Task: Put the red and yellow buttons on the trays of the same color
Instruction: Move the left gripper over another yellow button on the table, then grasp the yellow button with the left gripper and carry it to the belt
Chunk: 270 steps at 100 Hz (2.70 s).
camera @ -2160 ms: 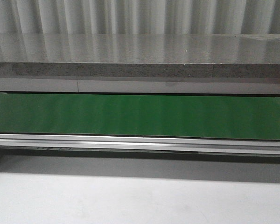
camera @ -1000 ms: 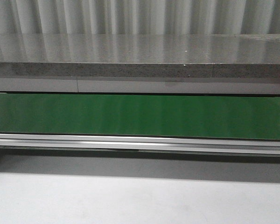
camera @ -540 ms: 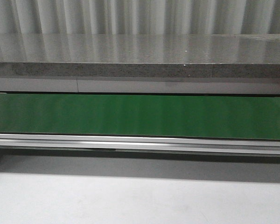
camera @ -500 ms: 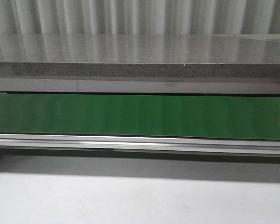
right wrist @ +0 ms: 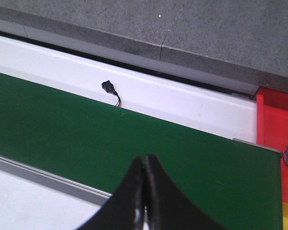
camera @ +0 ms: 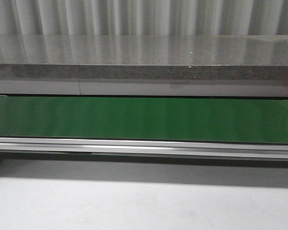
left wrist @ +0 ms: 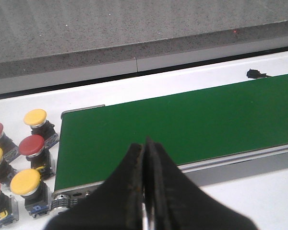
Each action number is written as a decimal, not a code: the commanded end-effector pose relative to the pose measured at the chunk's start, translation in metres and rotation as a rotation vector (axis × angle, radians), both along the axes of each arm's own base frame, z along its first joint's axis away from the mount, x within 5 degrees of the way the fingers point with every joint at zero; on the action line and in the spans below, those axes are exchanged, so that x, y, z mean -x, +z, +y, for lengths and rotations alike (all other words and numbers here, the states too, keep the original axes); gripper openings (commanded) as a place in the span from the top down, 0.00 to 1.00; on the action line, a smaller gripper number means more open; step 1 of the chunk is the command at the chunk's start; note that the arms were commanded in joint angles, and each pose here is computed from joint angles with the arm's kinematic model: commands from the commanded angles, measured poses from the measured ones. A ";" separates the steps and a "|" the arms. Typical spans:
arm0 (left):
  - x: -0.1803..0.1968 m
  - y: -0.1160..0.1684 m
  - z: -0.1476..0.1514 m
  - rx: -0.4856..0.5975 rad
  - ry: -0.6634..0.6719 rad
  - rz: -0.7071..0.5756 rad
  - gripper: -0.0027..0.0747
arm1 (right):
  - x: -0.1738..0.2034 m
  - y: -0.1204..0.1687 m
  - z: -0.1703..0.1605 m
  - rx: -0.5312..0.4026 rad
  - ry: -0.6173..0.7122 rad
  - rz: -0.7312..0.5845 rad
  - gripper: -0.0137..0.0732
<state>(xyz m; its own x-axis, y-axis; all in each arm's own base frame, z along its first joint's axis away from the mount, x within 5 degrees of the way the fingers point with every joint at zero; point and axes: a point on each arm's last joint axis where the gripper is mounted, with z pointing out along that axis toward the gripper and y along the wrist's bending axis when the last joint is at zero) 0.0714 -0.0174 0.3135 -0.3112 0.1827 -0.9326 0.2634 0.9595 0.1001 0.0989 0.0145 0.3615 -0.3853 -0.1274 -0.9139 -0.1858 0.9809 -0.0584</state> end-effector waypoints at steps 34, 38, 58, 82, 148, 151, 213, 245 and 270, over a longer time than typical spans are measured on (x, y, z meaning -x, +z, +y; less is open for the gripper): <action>-0.002 0.016 -0.001 0.035 -0.002 -0.109 0.99 | 0.066 -0.038 -0.005 -0.004 -0.006 -0.234 0.92; -0.002 0.016 -0.001 0.035 -0.002 -0.109 0.99 | 0.069 -0.042 -0.005 -0.005 -0.006 -0.245 0.92; -0.005 0.015 -0.002 0.038 -0.003 -0.094 0.99 | 0.072 -0.054 -0.005 -0.004 -0.005 -0.234 0.92; -0.038 0.016 0.000 0.144 0.119 0.049 0.99 | 0.072 -0.054 -0.005 -0.004 -0.005 -0.235 0.92; -0.171 -0.030 0.077 0.186 0.565 0.758 0.38 | 0.072 -0.054 -0.005 -0.004 -0.005 -0.235 0.92; -0.177 -0.031 0.082 0.193 0.577 0.767 0.38 | 0.072 -0.054 -0.005 -0.004 -0.005 -0.235 0.92; -0.252 -0.076 0.118 0.390 0.639 1.049 0.39 | 0.072 -0.054 -0.005 -0.004 -0.005 -0.235 0.92; -0.261 -0.091 0.122 0.395 0.655 1.042 0.41 | 0.072 -0.054 -0.005 -0.004 -0.005 -0.235 0.92; -0.264 -0.089 0.124 0.388 0.660 1.000 0.71 | 0.072 -0.054 -0.005 -0.004 -0.005 -0.235 0.92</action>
